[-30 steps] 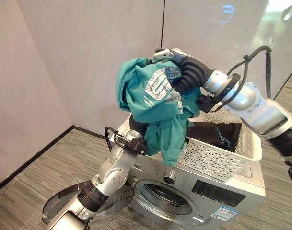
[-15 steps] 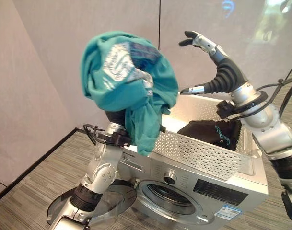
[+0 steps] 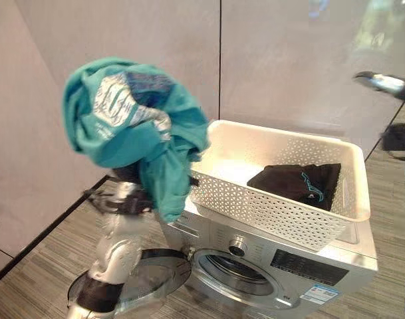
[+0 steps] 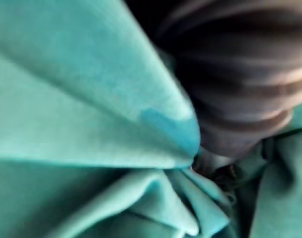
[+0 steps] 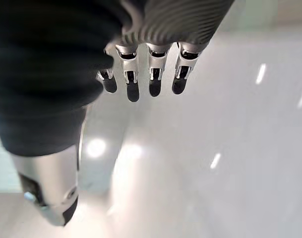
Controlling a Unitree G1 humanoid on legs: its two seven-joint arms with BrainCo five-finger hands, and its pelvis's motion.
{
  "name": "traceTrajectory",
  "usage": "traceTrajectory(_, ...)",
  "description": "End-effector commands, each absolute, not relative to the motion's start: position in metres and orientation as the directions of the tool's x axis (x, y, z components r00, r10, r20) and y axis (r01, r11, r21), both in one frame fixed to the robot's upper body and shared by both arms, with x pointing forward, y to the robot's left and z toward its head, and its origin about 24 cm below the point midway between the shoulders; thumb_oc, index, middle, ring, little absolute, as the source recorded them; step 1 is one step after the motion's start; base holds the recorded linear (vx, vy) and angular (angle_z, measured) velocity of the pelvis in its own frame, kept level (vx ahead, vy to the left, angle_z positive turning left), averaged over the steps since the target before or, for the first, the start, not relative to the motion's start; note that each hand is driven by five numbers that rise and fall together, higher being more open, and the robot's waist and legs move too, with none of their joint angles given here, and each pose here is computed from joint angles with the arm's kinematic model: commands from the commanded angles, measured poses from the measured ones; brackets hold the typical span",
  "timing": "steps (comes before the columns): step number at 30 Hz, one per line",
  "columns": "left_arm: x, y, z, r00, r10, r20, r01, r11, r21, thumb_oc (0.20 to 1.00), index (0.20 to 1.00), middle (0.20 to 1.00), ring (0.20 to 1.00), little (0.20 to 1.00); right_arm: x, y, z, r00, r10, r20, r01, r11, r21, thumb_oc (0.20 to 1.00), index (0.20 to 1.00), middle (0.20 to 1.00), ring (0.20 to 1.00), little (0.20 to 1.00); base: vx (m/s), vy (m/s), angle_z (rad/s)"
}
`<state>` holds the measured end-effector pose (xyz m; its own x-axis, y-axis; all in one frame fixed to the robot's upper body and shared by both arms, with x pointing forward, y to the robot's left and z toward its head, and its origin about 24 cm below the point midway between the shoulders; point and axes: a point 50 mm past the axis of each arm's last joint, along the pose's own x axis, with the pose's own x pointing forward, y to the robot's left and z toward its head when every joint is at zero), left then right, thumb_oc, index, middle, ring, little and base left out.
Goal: Grab the laundry basket,head to the washer,open it,put in the laundry and shut it.
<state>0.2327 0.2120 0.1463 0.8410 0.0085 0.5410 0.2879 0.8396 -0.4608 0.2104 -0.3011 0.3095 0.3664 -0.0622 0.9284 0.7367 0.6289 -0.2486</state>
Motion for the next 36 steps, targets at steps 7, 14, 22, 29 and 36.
traceTrajectory(7, 0.203, 0.253, 0.121, 0.885, 0.011, 0.466, 0.232, 0.857, -0.46, 0.2, 0.2, 0.2, 0.2, 0.2, 0.165, -0.425, 0.229, 0.382, -0.553, 0.741, 0.92, 0.151, -0.362, 1.0, 1.0, 1.0, 1.0, 1.0, -0.01, -0.001, 0.07)
traceTrajectory(14, 0.193, 0.265, 0.085, 0.961, -0.122, 0.249, 0.221, 0.881, -0.419, 0.2, 0.2, 0.2, 0.2, 0.2, 0.1, -0.494, 0.113, 0.236, -0.928, 0.288, 0.855, 0.057, -0.516, 1.0, 1.0, 1.0, 1.0, 1.0, -0.05, -0.006, 0.04)
traceTrajectory(22, 0.177, 0.265, 0.06, 0.962, -0.27, 0.047, 0.265, 0.875, -0.406, 0.2, 0.2, 0.2, 0.2, 0.2, 0.089, -0.489, 0.061, 0.237, -0.971, 0.04, 0.855, 0.189, -0.482, 1.0, 1.0, 1.0, 1.0, 1.0, -0.04, -0.023, -0.01)
traceTrajectory(29, 0.182, 0.249, 0.054, 0.918, -0.397, -0.014, 0.361, 0.848, -0.389, 0.2, 0.2, 0.2, 0.2, 0.2, 0.11, -0.477, 0.031, 0.318, -0.938, -0.139, 0.795, 0.344, -0.5, 1.0, 1.0, 1.0, 1.0, 1.0, -0.11, -0.015, -0.24)
traceTrajectory(36, 0.191, 0.233, 0.057, 0.879, -0.478, 0.009, 0.442, 0.806, -0.393, 0.2, 0.2, 0.2, 0.2, 0.2, 0.112, -0.459, 0.018, 0.39, -0.908, -0.155, 0.784, 0.416, -0.46, 1.0, 1.0, 1.0, 1.0, 1.0, -0.09, 0.169, -0.25)
